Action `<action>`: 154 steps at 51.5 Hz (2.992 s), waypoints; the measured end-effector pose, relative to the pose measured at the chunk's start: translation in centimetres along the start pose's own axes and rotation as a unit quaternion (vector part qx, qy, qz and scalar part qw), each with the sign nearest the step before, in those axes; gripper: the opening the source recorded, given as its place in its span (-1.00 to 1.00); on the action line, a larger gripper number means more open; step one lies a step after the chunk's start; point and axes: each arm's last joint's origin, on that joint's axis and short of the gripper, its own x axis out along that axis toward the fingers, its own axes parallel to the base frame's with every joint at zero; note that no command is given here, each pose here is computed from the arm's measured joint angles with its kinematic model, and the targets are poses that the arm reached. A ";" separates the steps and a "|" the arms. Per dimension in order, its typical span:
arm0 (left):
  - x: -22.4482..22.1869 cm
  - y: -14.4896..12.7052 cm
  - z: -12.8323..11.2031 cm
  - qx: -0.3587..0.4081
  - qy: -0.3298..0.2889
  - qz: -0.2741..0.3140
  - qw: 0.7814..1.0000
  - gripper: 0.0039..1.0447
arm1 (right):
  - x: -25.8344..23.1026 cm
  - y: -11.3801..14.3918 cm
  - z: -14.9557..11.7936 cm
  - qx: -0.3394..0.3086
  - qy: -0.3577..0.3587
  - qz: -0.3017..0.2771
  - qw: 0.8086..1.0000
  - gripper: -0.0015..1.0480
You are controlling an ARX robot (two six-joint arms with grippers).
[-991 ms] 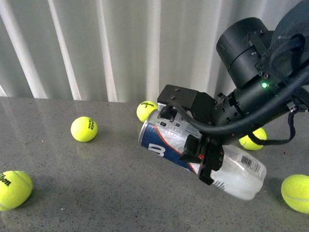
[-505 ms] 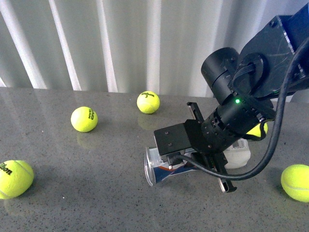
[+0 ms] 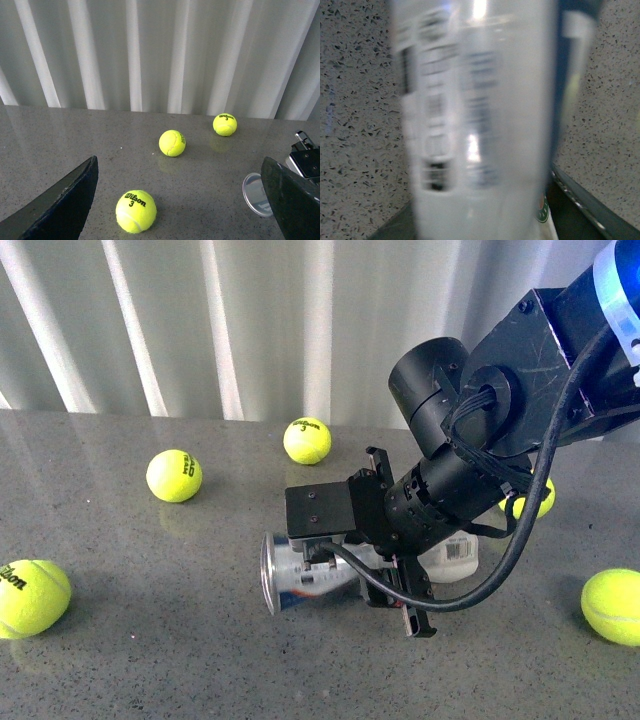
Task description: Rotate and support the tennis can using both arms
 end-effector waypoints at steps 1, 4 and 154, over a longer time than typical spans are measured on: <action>0.0 0.0 0.0 0.000 0.000 0.000 1.000 0.88 | 0.0 0.1 0.0 0.004 -0.001 0.001 1.000 0.11; 0.0 0.0 0.0 0.000 0.000 0.000 1.000 0.88 | -0.1 0.1 0.0 0.010 -0.005 0.003 1.000 0.23; 0.0 0.0 0.0 0.000 -0.001 0.000 1.000 0.88 | -23.3 24.7 -3.3 0.480 -0.232 -0.571 0.624 -0.93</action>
